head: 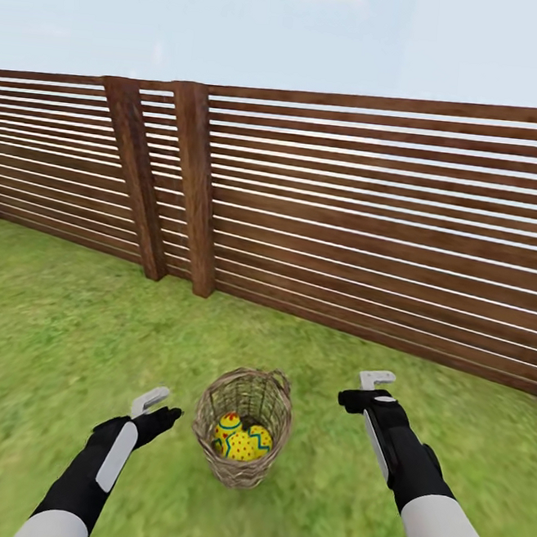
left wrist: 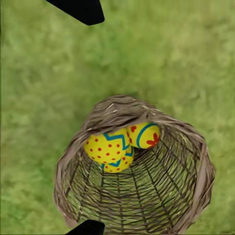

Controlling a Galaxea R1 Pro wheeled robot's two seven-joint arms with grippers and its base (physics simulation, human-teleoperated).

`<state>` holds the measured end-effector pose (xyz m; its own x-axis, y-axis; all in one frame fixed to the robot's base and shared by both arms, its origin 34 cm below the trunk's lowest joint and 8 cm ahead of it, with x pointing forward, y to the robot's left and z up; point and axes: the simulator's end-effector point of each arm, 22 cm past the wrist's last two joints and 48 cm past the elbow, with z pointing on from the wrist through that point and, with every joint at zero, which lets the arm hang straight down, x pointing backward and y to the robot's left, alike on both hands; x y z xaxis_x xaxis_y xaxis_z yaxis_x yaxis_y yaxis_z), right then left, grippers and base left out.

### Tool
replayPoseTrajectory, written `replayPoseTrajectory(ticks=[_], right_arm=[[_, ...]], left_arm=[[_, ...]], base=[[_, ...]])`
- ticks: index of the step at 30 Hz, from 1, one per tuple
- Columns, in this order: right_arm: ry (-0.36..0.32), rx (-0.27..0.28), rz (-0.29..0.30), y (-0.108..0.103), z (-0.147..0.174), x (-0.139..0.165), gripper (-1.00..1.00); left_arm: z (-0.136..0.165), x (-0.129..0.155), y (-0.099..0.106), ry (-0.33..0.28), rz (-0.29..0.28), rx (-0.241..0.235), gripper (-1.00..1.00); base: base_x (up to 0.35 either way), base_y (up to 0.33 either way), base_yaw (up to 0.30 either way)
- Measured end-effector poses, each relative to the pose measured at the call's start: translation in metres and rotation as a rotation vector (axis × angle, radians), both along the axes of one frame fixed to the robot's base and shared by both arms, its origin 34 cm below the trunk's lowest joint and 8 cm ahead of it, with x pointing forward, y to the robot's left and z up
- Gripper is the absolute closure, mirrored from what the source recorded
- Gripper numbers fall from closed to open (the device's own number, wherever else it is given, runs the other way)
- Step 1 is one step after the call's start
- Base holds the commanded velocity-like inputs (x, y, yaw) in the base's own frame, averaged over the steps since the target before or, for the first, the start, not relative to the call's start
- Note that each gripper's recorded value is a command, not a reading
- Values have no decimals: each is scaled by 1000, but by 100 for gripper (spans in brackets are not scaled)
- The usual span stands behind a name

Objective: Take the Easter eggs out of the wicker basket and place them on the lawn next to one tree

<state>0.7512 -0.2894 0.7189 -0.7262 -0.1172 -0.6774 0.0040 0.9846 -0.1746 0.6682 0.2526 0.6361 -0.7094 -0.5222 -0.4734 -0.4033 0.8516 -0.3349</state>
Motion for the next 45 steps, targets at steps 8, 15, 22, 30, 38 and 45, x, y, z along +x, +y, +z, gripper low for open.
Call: replayPoseTrajectory(ticks=[8,15,22,30,38,45], right_arm=[[4,0,0,1,-2,-1,-100],[8,1,2,1,-4,-2,-100],[6,4,5,2,-3,-1,-100],[7,73,60,18,-2,0,-100],[26,365,268,65,9,-10,-100],[15,429,313,73,20,-11,-100]], left_arm=[[-8,-7,3,31,42,36,-100],[-3,0,23,-11,92,75,-100],[-27,-26,43,91,163,141,-100],[-24,-22,47,156,269,164,-100],[-32,-9,4,278,312,44,-100],[-30,0,-6,263,302,8,-100]], base=[[216,-216,0],[31,-31,0],[1,-1,0],[0,0,0],[0,0,0],[0,0,0]])
